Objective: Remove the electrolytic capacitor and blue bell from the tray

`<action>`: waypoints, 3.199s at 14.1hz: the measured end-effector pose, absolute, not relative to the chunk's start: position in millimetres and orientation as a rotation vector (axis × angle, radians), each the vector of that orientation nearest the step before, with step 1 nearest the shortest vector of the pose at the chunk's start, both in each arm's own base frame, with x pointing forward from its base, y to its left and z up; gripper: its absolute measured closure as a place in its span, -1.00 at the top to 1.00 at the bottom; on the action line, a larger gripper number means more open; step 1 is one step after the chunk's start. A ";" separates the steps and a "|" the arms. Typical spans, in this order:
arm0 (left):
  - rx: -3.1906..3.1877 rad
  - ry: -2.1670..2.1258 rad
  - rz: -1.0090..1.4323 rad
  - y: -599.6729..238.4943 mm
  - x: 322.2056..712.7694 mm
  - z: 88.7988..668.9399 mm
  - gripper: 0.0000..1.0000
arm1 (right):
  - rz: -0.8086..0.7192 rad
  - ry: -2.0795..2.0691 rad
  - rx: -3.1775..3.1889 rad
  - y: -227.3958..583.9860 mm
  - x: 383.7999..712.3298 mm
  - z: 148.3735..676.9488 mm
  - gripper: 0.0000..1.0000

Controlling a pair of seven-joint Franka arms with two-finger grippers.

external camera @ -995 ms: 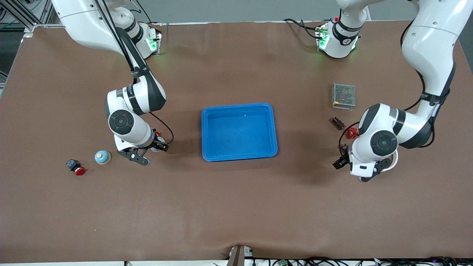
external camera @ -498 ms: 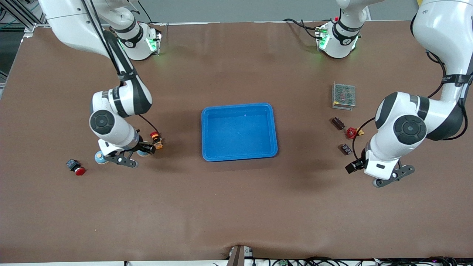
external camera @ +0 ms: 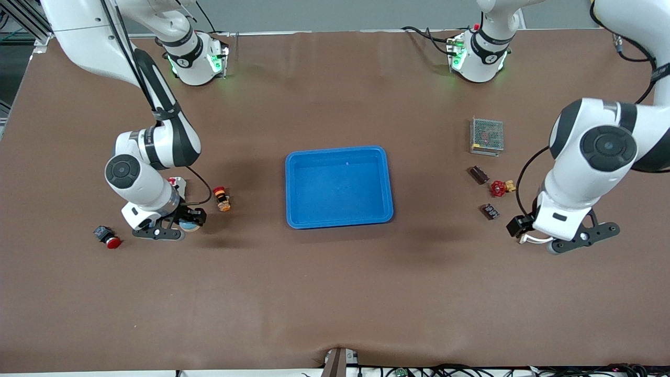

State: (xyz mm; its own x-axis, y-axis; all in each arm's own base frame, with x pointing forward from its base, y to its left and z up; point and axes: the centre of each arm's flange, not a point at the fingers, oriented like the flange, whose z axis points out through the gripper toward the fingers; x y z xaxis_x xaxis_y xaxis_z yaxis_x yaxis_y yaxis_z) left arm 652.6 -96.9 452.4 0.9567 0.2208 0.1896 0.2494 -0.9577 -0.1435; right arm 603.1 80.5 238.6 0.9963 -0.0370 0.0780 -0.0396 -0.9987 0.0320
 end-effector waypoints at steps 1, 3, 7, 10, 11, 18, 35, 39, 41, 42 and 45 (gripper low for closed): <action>-2.968 -0.338 -0.247 -94.5 647.1 469.1 1.00 | 0.123 -0.039 3.105 74.2 600.9 232.7 0.37; -3.018 -0.278 -0.212 -82.1 632.7 503.7 1.00 | 0.109 -0.004 3.095 67.0 598.5 221.2 0.37; -3.057 -0.137 -0.160 -45.4 597.2 566.7 1.00 | 0.069 0.020 3.060 44.8 595.4 193.0 0.37; -3.085 -0.075 -0.085 -35.2 574.7 588.3 1.00 | 0.064 0.013 3.057 37.3 594.6 180.5 0.37; -3.087 -0.072 -0.056 -37.1 569.3 590.7 1.00 | 0.062 0.013 3.057 36.9 594.3 178.4 0.37; -3.094 -0.034 -0.027 -52.6 561.7 594.1 1.00 | 0.063 -0.081 3.060 39.5 594.1 178.2 0.37; -3.091 -0.041 0.020 -51.0 559.0 586.7 1.00 | -0.088 -0.193 3.047 67.7 595.3 205.3 1.00; -3.090 -0.060 0.025 -67.7 556.9 584.6 1.00 | -0.134 -0.192 3.025 79.3 604.0 280.6 1.00; -3.090 -0.060 0.026 -69.3 556.8 584.3 1.00 | -0.098 -0.219 3.027 82.0 604.2 303.8 1.00; -3.090 -0.061 0.027 -69.0 557.0 583.8 1.00 | -0.080 -0.244 3.027 81.9 604.6 311.1 1.00; -3.090 -0.061 0.032 -68.6 557.7 582.2 1.00 | -0.042 -0.266 3.028 75.6 606.1 329.4 1.00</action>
State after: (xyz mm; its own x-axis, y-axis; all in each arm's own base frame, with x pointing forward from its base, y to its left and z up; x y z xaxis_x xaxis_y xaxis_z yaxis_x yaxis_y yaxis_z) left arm 557.7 -68.6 582.2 0.9990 0.0401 -0.0196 0.0391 -0.9979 -0.0516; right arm 606.1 75.6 329.4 0.9843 -0.1755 -0.0184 -0.1727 -0.9796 0.1032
